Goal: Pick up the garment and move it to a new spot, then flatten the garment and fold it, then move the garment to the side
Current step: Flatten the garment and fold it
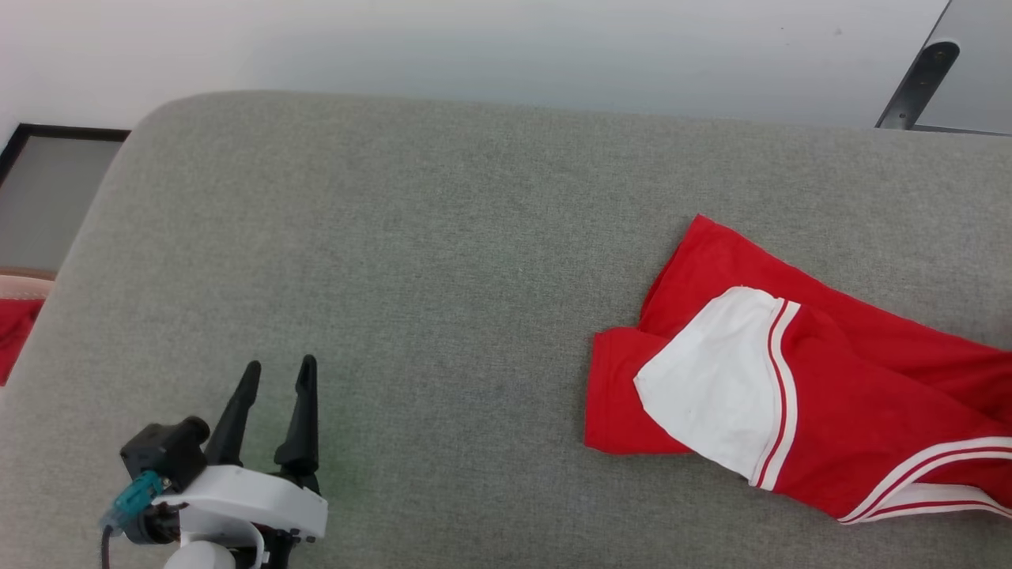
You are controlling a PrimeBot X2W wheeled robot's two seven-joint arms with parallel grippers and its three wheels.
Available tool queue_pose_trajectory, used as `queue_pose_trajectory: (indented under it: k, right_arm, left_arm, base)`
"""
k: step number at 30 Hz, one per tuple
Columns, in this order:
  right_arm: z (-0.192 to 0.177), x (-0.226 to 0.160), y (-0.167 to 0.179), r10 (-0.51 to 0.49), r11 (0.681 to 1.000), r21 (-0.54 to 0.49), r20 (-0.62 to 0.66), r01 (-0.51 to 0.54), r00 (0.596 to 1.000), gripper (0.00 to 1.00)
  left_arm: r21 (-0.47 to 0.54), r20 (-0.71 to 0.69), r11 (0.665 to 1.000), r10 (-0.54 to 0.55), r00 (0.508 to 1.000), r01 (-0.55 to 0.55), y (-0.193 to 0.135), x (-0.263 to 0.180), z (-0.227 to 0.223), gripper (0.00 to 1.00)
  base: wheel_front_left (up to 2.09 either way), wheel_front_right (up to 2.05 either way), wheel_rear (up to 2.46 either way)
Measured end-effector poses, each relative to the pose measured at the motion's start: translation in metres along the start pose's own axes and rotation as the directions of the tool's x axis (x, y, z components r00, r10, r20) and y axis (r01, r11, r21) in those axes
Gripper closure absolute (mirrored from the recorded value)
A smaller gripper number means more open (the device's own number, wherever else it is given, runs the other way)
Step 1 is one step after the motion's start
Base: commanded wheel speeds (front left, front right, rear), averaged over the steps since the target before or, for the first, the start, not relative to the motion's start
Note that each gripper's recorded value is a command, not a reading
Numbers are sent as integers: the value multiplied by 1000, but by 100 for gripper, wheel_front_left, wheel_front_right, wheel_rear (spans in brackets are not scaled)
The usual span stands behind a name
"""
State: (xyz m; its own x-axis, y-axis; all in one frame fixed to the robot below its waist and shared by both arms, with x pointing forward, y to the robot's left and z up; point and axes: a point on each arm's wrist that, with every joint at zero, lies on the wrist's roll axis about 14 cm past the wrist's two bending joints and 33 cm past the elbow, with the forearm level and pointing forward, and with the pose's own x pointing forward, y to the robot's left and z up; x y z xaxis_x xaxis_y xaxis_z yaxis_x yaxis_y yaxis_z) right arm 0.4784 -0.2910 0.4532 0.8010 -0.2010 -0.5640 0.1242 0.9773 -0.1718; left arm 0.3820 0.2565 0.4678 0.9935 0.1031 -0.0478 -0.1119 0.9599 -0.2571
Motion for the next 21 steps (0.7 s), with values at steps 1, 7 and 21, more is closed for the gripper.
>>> queue_pose_trajectory:
  k: [1,7,21]
  right_arm:
    - [-5,1,0,-4,1000,3,-12,4,1000,71]
    - [-8,2,7,9,1000,-12,18,-9,1000,0]
    - [56,-43,17,74,997,-48,423,-59,903,0]
  left_arm:
    - [0,-1,1000,-2,1000,2,-1,0,0,0]
    - [3,-4,1000,-10,1000,10,-3,3,-1,0]
    - [16,48,993,-119,992,118,-28,19,21,0]
  base:
    - [0,0,0]
    - [0,0,0]
    - [0,0,0]
